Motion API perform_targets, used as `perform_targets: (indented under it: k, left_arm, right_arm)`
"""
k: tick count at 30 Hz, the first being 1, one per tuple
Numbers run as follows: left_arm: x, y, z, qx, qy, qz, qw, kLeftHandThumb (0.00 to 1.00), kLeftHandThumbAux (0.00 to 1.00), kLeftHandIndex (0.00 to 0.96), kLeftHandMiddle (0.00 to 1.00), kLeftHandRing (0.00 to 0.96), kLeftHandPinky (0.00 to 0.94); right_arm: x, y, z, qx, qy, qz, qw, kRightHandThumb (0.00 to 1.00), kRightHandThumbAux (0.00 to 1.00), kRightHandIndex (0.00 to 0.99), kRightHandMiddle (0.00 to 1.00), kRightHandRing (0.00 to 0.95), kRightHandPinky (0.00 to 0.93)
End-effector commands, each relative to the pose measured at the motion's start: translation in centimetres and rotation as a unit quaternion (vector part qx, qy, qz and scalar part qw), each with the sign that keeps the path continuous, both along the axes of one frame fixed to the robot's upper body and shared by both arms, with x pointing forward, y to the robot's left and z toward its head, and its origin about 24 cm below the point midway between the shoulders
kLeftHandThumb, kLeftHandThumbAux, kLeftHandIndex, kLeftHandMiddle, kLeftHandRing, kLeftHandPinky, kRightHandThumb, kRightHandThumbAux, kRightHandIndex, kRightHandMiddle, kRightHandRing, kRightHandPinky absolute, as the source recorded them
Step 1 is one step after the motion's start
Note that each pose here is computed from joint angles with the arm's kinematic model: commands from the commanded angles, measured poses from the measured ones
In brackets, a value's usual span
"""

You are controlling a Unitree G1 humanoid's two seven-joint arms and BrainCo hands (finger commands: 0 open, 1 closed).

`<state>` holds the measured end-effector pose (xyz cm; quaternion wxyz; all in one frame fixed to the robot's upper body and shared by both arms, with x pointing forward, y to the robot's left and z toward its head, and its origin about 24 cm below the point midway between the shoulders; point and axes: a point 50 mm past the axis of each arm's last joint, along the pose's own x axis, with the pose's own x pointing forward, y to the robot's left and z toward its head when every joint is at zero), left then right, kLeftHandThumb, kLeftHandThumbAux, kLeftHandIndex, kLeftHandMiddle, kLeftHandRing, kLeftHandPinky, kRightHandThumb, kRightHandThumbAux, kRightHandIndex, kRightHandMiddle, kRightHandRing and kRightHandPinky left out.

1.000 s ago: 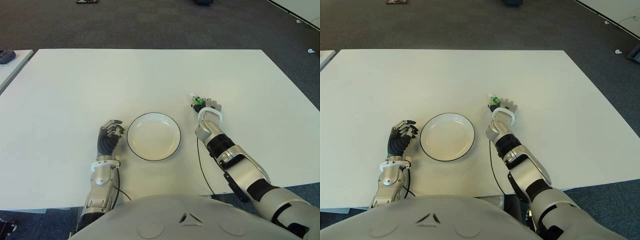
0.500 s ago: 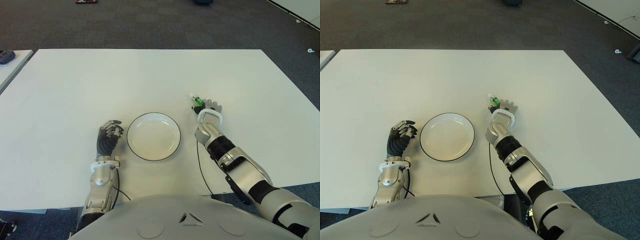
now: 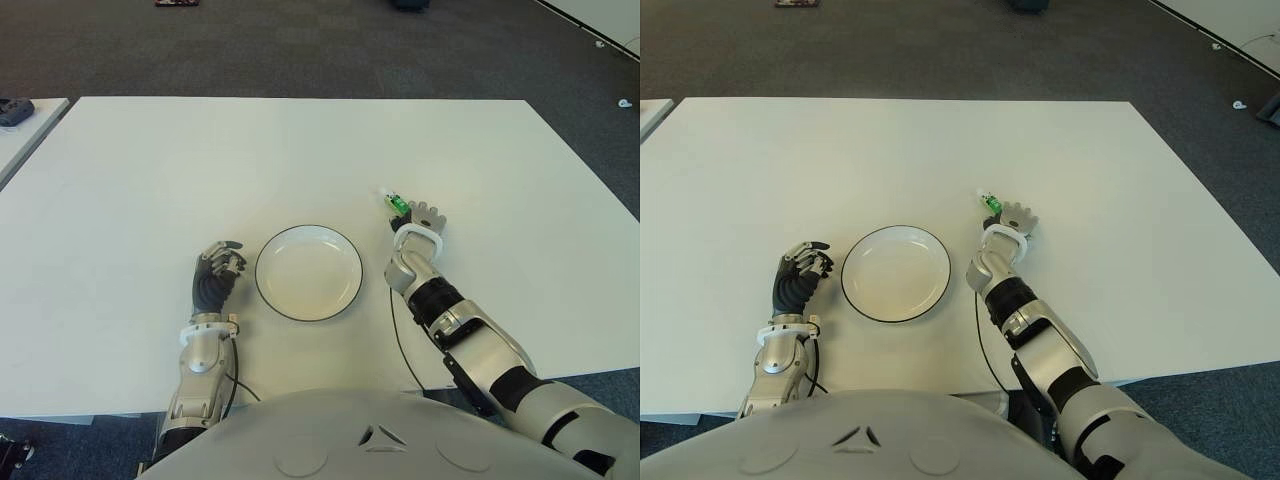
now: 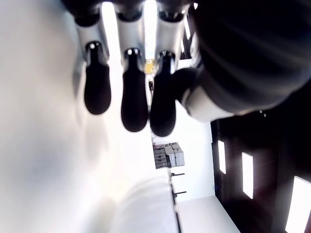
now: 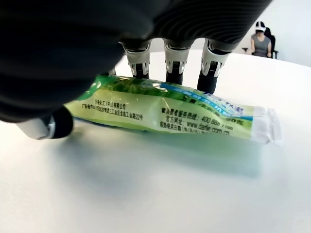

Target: Put the toothpaste on the table into the plate.

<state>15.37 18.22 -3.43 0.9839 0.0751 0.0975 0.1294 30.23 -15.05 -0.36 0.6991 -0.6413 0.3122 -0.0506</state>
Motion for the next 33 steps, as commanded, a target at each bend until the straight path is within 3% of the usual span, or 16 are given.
perform_targets:
  k: [1, 11, 19, 20, 24, 33]
  left_arm:
    - [-1.3, 0.2, -1.6, -0.010, 0.052, 0.009, 0.999, 0.700, 0.720, 0.430, 0.611, 0.608, 0.589]
    - [-1.5, 0.3, -1.5, -0.010, 0.053, 0.016, 0.998, 0.699, 0.720, 0.430, 0.606, 0.598, 0.574]
    - [-1.7, 0.4, -1.5, -0.009, 0.054, 0.021, 0.998, 0.698, 0.719, 0.430, 0.599, 0.589, 0.567]
    - [-1.7, 0.4, -1.5, -0.010, 0.055, 0.022, 0.998, 0.698, 0.719, 0.430, 0.598, 0.588, 0.566]
    - [-1.7, 0.4, -1.5, -0.011, 0.057, 0.028, 0.998, 0.700, 0.719, 0.430, 0.596, 0.587, 0.567]
    - [-1.8, 0.5, -1.4, -0.016, 0.061, 0.034, 0.997, 0.701, 0.718, 0.430, 0.592, 0.583, 0.563]
  right_arm:
    - [-0.7, -0.6, -1.0, 0.018, 0.000, -0.042, 0.999, 0.673, 0.363, 0.089, 0.052, 0.097, 0.200]
    - [-0.5, -1.0, -1.6, 0.035, -0.031, -0.073, 0.996, 0.767, 0.433, 0.236, 0.178, 0.249, 0.312]
    - [-0.4, -1.0, -1.9, 0.034, -0.040, -0.092, 0.994, 0.783, 0.491, 0.366, 0.248, 0.274, 0.308]
    - [-0.4, -1.0, -1.9, 0.034, -0.042, -0.094, 0.994, 0.762, 0.567, 0.387, 0.254, 0.277, 0.315]
    - [-0.4, -1.0, -2.0, 0.034, -0.049, -0.097, 0.994, 0.733, 0.673, 0.418, 0.280, 0.292, 0.336]
    - [-0.4, -1.4, -2.3, 0.064, -0.089, -0.077, 0.991, 0.730, 0.698, 0.432, 0.388, 0.366, 0.426]
